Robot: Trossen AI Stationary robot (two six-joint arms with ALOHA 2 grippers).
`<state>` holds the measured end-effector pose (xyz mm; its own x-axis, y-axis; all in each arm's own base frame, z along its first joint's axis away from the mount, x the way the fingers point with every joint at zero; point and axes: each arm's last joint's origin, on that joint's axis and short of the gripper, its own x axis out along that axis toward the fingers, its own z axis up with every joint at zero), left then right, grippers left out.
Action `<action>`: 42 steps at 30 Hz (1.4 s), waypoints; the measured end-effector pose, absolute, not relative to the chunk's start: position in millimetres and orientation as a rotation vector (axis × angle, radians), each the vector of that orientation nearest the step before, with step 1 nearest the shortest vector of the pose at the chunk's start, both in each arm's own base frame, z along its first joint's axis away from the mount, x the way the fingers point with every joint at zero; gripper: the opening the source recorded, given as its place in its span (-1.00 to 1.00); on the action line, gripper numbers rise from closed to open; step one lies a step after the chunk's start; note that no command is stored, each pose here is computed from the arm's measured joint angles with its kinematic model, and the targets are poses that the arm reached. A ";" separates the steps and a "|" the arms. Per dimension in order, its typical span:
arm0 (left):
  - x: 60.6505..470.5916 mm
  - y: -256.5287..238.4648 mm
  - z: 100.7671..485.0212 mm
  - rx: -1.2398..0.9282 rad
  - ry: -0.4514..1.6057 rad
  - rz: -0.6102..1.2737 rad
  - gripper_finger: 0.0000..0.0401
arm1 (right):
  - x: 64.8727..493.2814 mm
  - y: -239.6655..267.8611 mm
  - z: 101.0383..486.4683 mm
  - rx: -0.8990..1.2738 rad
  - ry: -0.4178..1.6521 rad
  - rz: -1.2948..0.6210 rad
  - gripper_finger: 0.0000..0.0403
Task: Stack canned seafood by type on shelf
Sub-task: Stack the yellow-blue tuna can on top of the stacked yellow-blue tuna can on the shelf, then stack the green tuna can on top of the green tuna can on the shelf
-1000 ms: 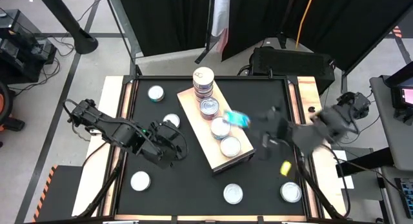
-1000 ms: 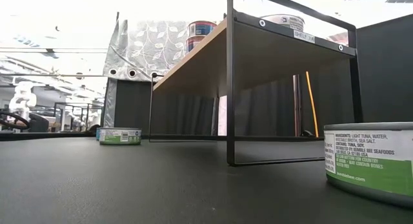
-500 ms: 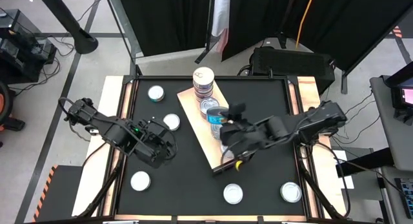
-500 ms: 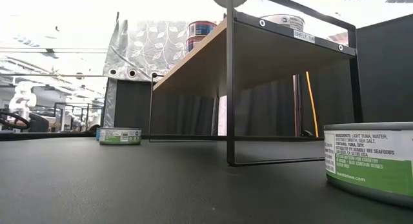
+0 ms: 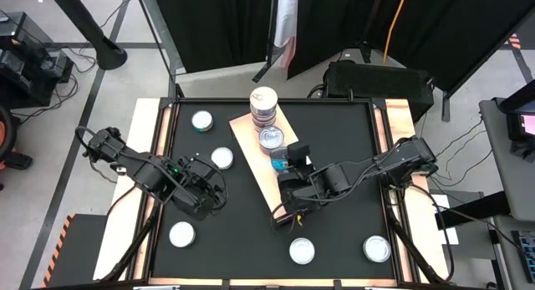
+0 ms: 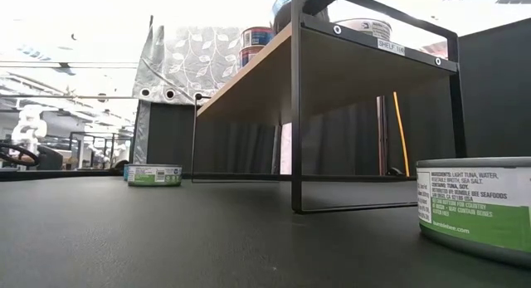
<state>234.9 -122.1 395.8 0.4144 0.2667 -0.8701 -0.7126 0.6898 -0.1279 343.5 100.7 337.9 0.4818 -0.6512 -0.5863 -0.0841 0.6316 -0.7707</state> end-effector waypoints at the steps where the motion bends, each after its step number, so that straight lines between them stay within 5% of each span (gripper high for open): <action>1: 234.3 -123.2 395.7 -0.531 0.959 0.649 0.35 | 342.9 100.6 337.8 -0.833 1.032 -0.403 -0.31; 7: 231.9 -127.4 395.7 -0.522 0.962 0.634 0.35 | 339.9 100.6 339.8 -0.753 1.037 -0.362 -0.22; 19: 231.1 -129.4 394.8 -0.579 1.014 0.617 0.35 | 333.9 89.8 343.8 -0.386 1.085 -0.268 0.35; 26: 227.4 -139.2 394.7 -0.654 1.043 0.588 0.35 | 307.9 79.0 382.3 -0.282 1.007 -0.242 0.37; 33: 199.7 -199.9 372.4 -0.821 1.042 0.538 0.32 | 262.6 65.7 454.8 0.018 0.765 -0.292 0.34; 42: 171.8 -251.5 296.8 -1.106 1.087 0.625 -0.23 | 238.5 55.6 485.7 0.200 0.535 -0.365 0.20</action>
